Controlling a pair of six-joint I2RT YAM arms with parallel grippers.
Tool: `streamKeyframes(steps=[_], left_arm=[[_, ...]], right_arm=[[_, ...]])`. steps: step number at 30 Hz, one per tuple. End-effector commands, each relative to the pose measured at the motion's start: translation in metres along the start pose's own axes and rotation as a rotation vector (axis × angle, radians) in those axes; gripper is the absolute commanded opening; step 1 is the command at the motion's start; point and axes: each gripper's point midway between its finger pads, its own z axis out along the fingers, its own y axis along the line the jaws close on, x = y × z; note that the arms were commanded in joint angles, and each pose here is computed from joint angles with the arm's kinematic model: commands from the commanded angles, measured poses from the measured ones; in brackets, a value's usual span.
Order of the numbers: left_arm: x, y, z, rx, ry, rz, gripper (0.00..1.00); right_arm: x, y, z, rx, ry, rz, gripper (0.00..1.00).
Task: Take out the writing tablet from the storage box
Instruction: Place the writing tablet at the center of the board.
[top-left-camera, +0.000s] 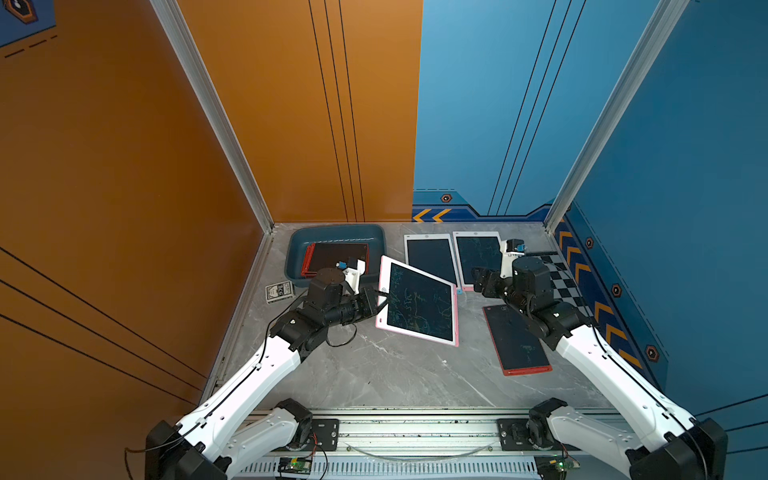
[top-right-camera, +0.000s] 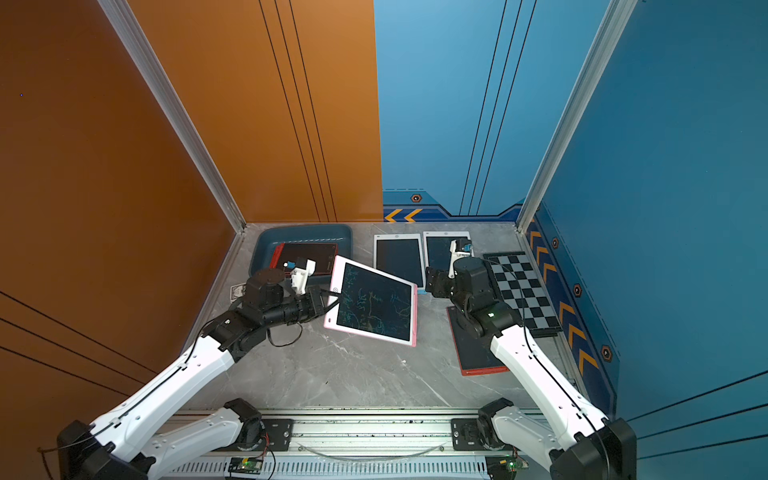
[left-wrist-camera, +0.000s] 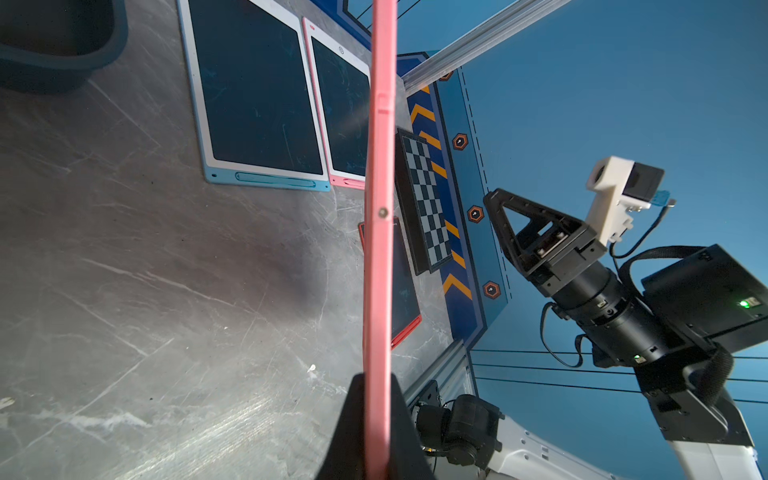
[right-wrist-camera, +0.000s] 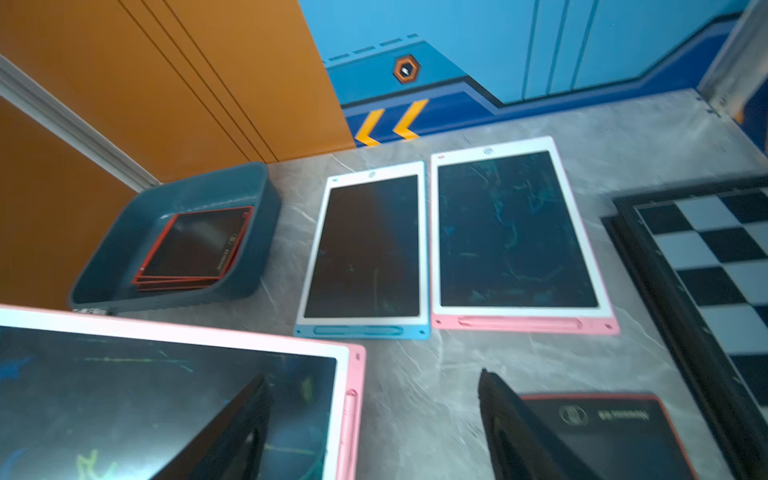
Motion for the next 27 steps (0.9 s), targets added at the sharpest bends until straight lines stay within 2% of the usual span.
streamKeyframes(steps=[1, 5, 8, 11, 17, 21, 23, 27], left_arm=[[0.01, -0.005, 0.011, 0.057, 0.012, -0.024, 0.0], [0.036, 0.001, 0.036, 0.065, 0.069, -0.062, 0.0], [0.047, -0.003, 0.046, 0.072, 0.137, -0.028, 0.0], [0.046, 0.007, 0.047, 0.013, 0.158, -0.016, 0.0], [0.047, 0.018, 0.053, 0.0, 0.124, -0.05, 0.0], [0.053, 0.008, 0.054, 0.034, 0.243, 0.009, 0.0], [0.051, 0.01, 0.05, -0.006, 0.305, 0.063, 0.0], [0.029, 0.008, 0.048, 0.009, 0.335, 0.069, 0.0]], right_arm=[[0.021, -0.016, -0.013, 0.003, 0.035, 0.064, 0.81], [0.029, -0.026, -0.021, 0.021, 0.035, 0.096, 0.81], [0.031, -0.028, -0.023, 0.023, 0.039, 0.098, 0.81], [0.037, -0.029, -0.024, 0.02, 0.062, 0.1, 0.81], [0.047, -0.036, -0.025, 0.039, 0.074, 0.114, 0.81], [0.054, -0.026, -0.022, -0.023, 0.116, 0.073, 0.81], [0.059, -0.016, -0.02, -0.079, 0.15, 0.036, 0.81], [0.067, -0.011, -0.014, -0.108, 0.193, 0.024, 0.81]])
